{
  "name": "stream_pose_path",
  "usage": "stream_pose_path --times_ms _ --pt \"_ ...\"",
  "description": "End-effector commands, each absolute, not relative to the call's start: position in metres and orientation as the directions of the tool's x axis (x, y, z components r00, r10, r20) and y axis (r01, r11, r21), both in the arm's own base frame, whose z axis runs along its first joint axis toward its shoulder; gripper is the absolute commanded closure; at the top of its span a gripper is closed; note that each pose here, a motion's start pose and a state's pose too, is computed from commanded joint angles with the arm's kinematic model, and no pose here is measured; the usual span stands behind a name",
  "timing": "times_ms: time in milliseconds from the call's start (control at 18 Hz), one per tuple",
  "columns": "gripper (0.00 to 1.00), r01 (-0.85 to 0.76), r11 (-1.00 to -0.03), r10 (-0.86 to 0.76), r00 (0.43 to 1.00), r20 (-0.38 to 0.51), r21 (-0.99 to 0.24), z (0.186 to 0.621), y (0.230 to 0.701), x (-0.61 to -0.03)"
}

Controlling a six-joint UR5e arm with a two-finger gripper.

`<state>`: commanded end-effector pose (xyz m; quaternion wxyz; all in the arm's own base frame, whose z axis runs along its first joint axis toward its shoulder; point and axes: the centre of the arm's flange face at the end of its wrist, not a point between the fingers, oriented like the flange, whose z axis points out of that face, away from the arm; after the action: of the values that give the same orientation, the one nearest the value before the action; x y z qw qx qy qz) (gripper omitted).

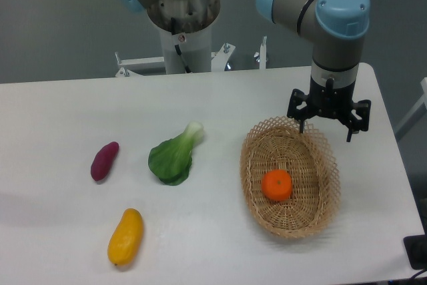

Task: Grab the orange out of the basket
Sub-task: 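Lower the open gripper down into the basket over the orange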

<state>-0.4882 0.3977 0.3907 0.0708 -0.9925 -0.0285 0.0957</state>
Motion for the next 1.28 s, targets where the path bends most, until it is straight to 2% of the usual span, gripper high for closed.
stream_pose_path --times_ms 556,889,1000,1278 --pt "0.0 0.036 -0.992 0.052 0.989 -0.138 -0.12 0.356 0.396 -0.48" --pt "0.0 -0.099 -0.99 -0.082 0.983 -0.163 -0.099 0.307 0.394 -0.477" --pt "0.0 -0.082 -0.992 -0.067 0.987 -0.148 -0.098 0.293 0.397 -0.48" --pt "0.0 0.113 -0.984 0.125 0.989 -0.076 -0.14 0.268 0.411 -0.477"
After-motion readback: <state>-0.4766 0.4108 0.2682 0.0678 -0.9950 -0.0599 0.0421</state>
